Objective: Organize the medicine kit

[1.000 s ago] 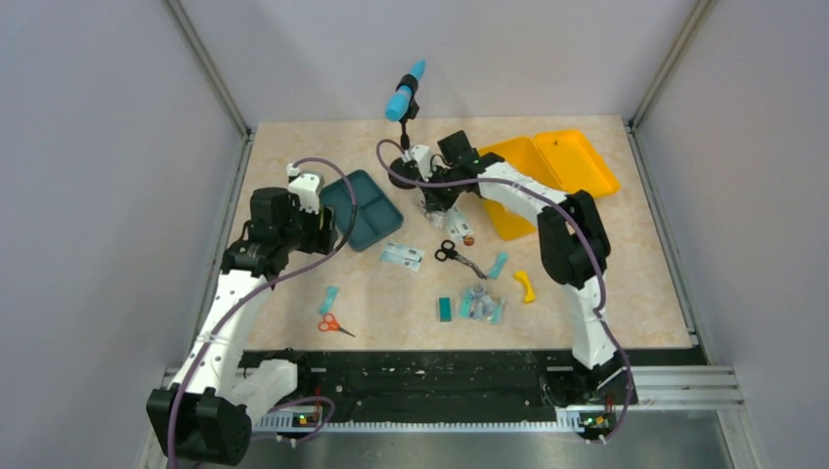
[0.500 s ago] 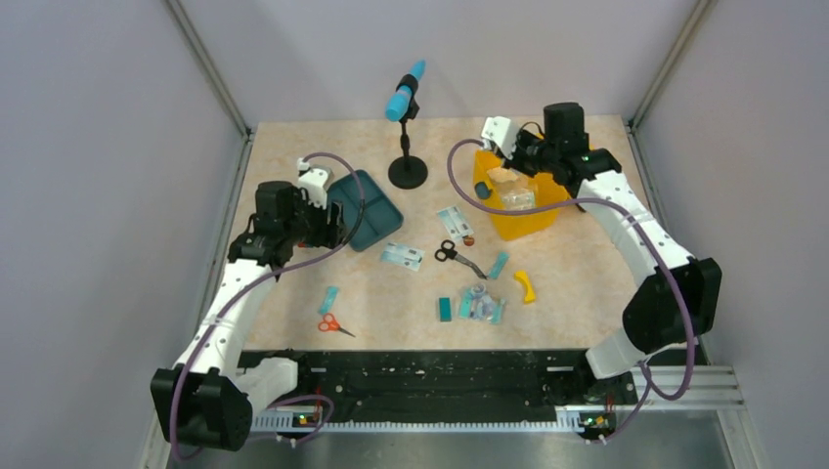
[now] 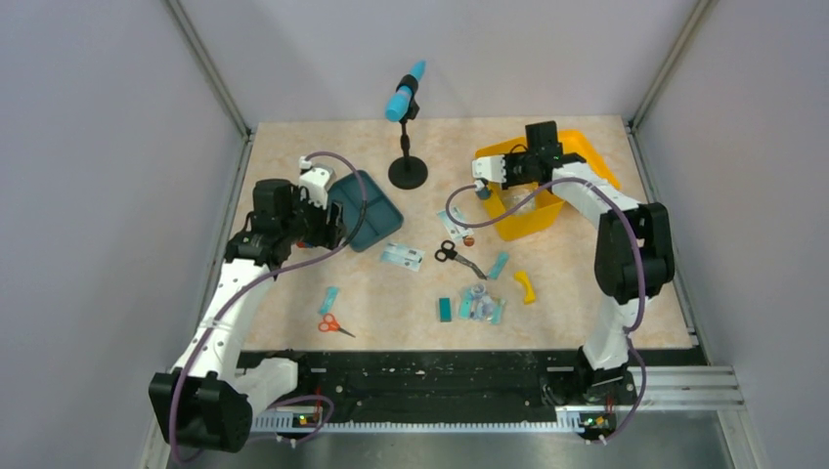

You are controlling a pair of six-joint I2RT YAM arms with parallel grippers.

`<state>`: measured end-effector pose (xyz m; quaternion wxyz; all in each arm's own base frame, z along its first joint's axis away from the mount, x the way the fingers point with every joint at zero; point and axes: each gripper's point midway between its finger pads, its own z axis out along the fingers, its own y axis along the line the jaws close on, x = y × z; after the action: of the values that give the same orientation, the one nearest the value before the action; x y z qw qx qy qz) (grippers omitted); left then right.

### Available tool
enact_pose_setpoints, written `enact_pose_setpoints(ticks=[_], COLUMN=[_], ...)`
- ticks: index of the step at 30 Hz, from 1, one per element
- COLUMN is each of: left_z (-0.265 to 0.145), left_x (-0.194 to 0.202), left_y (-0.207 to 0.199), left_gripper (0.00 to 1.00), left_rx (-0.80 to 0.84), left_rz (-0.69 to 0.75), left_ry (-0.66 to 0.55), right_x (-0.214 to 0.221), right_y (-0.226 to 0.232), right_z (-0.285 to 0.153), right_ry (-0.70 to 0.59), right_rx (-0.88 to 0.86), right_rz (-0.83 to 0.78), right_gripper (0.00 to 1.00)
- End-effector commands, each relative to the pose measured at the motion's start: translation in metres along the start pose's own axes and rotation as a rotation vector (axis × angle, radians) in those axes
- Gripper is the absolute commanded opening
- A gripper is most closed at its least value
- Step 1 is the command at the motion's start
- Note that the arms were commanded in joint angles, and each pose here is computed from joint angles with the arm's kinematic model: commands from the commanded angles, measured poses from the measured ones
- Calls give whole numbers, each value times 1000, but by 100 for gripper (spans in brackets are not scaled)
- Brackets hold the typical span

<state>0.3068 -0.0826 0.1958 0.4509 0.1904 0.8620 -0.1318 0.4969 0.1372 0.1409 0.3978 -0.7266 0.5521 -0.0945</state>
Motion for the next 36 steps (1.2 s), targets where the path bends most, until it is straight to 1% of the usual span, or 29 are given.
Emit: enact_pose_setpoints(ticks=[1, 2, 6, 7, 8, 11, 15, 18, 20, 23, 24, 26, 28, 30, 33, 36], left_z=[-16, -17, -20, -20, -20, -18, -12, -6, -1, 5, 7, 11, 14, 16, 20, 22], left_x=[-19, -19, -17, -17, -18, -17, -14, -9, -4, 4, 7, 13, 17, 21, 24, 30], left_y=[-1, -1, 1, 2, 2, 3, 4, 3, 1, -3, -4, -8, -10, -10, -11, -12], left_gripper=[65, 65, 65, 65, 65, 65, 65, 66, 66, 66, 66, 65, 64, 64, 64, 64], left_rx=[-9, -13, -27, -28, -29, -28, -24, -9, 9, 35, 47, 73, 89, 95, 103, 111], left_rz=[44, 44, 46, 45, 46, 48, 39, 32, 26, 14, 10, -2, -16, -28, -39, -56], left_ry=[-52, -54, -50, -50, -50, -46, -32, -20, -4, 22, 33, 63, 83, 96, 114, 149], right_x=[9, 12, 22, 23, 23, 19, 3, -12, -25, -51, -63, -89, -115, -135, -148, -146], right_y=[-33, -33, -44, -48, -53, -60, -67, -70, -71, -61, -51, -17, 27, 74, 138, 190], right_z=[12, 15, 19, 18, 15, 1, -30, -54, -70, -87, -89, -89, -90, -92, -93, -95], right_ry=[23, 31, 60, 65, 68, 70, 44, 8, -26, -76, -96, -155, -219, -267, -268, -222], right_rx=[71, 75, 105, 115, 128, 138, 171, 208, 235, 239, 209, 85, -66, -220, -409, -562], right_rz=[-167, -176, -183, -169, -148, -131, -111, -52, 42, 269, 346, 452, 511, 522, 540, 592], right_gripper=[0, 2, 33, 39, 43, 47, 52, 60, 65, 69, 69, 69, 68, 64, 58, 57])
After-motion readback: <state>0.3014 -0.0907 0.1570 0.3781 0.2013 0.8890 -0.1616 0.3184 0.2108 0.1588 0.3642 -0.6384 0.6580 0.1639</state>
